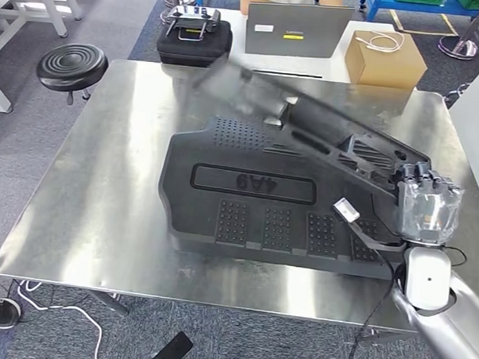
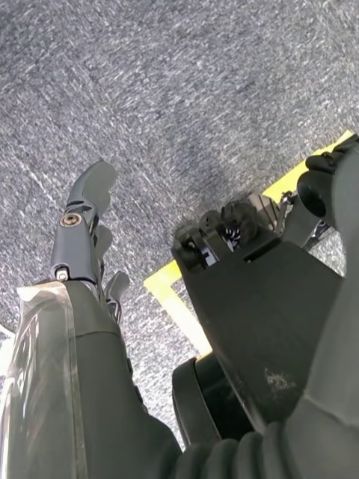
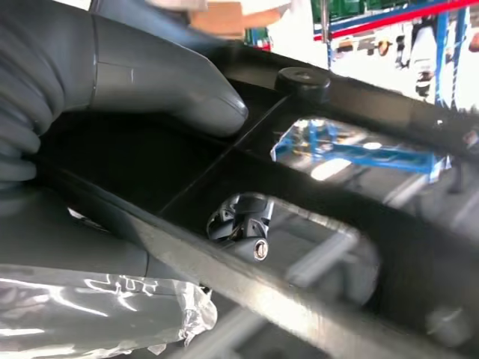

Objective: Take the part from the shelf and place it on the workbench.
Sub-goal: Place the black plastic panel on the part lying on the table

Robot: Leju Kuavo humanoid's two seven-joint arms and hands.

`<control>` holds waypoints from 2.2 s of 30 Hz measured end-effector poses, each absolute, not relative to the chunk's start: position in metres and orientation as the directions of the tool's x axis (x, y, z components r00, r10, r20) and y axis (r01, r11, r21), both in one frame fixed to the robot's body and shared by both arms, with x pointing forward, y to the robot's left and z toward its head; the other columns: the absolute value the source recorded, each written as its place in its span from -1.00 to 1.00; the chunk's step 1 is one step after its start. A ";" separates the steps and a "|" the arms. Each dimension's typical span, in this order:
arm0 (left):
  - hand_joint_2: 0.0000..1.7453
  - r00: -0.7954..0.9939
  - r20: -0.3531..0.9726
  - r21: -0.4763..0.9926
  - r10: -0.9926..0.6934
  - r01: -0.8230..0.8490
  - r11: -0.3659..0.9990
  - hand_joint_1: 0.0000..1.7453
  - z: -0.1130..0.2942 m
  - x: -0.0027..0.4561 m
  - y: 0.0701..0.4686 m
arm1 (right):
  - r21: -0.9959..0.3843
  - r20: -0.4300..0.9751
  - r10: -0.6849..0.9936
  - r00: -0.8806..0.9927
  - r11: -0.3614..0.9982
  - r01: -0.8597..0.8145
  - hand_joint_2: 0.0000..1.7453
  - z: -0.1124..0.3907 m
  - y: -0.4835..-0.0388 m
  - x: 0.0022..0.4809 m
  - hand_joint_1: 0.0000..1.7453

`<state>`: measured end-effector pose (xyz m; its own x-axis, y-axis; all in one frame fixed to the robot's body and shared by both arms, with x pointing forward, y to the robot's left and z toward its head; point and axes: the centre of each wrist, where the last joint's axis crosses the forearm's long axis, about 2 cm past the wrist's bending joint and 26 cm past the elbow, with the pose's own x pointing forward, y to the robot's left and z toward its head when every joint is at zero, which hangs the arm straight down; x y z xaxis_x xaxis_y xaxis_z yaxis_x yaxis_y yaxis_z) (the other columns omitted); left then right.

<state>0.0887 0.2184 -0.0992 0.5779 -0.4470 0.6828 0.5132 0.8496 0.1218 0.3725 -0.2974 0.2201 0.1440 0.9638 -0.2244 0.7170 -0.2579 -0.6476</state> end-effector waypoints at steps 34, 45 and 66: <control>-1.00 0.580 0.684 0.122 -0.443 0.507 0.853 -1.00 -0.099 0.088 0.216 | -0.704 -0.516 0.851 0.093 -0.484 0.520 1.00 0.168 -0.359 0.384 0.43; -1.00 0.586 0.682 0.131 -0.438 0.491 0.861 -1.00 -0.100 0.084 0.217 | -0.709 -0.494 0.868 0.036 -0.427 0.561 1.00 0.153 -0.366 0.361 -1.00; -1.00 0.593 0.678 0.137 -0.434 0.478 0.868 -1.00 -0.101 0.080 0.217 | -0.671 -0.486 0.861 -0.148 -0.259 0.694 -1.00 0.160 -0.351 0.311 -1.00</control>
